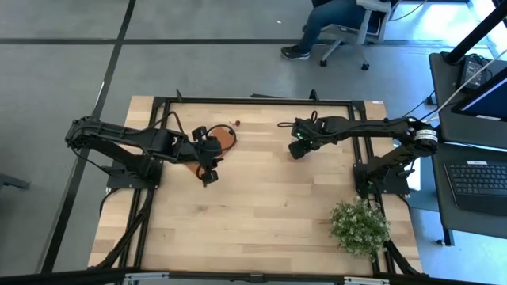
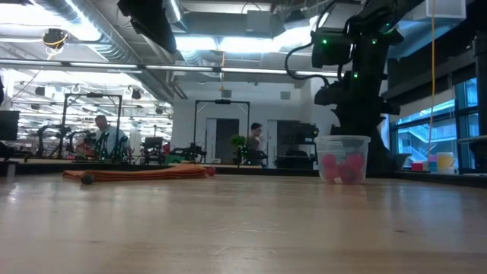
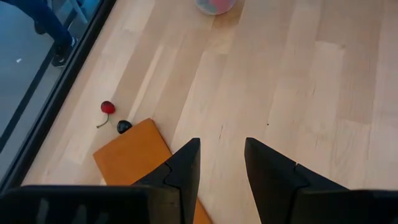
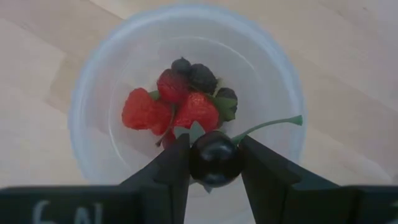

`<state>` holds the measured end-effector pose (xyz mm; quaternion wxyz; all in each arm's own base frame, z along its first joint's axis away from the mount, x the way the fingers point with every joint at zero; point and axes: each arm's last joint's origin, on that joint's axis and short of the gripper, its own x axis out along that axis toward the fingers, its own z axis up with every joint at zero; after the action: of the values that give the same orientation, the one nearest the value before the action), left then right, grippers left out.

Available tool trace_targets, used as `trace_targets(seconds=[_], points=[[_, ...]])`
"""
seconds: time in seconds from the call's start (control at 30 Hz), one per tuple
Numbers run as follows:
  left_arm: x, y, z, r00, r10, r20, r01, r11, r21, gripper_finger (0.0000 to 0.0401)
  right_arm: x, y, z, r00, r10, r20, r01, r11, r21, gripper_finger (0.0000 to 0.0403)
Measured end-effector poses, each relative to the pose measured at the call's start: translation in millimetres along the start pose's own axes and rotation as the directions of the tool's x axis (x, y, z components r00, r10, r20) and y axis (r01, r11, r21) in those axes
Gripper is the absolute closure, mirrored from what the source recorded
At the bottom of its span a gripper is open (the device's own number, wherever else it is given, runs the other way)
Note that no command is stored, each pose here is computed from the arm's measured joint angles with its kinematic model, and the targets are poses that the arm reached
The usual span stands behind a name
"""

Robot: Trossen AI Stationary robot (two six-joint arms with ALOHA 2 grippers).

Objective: Pick and placing Produce into tupperware
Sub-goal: Put the bottom black cherry into the transparent container, then put the blueberry into the transparent container

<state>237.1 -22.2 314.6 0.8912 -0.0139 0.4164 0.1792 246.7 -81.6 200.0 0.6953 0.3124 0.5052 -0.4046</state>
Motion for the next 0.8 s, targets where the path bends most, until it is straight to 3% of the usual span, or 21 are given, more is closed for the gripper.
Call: trace_targets(seconds=[0.43,0.57,0.8], points=[[0.2,0.2,-0.3,1.0,0.002,-0.004,-0.002,1.0,-0.004,0.0283,0.7,0.0,-0.7,1.0,0.005,-0.005,-0.005,1.0,-0.008,0.0236],[0.2,0.3,-0.2,1.0,0.002,-0.003,-0.002,1.0,-0.028,0.0281,0.4,1.2,0.7,1.0,0.017,0.007,-0.016,0.998,-0.058,0.0218],[1.8,3.1,0.4,1.0,-0.019,-0.016,0.018,0.997,-0.077,0.0232,-23.6,11.6,18.4,0.995,0.075,0.069,-0.063,0.986,-0.156,0.0173]])
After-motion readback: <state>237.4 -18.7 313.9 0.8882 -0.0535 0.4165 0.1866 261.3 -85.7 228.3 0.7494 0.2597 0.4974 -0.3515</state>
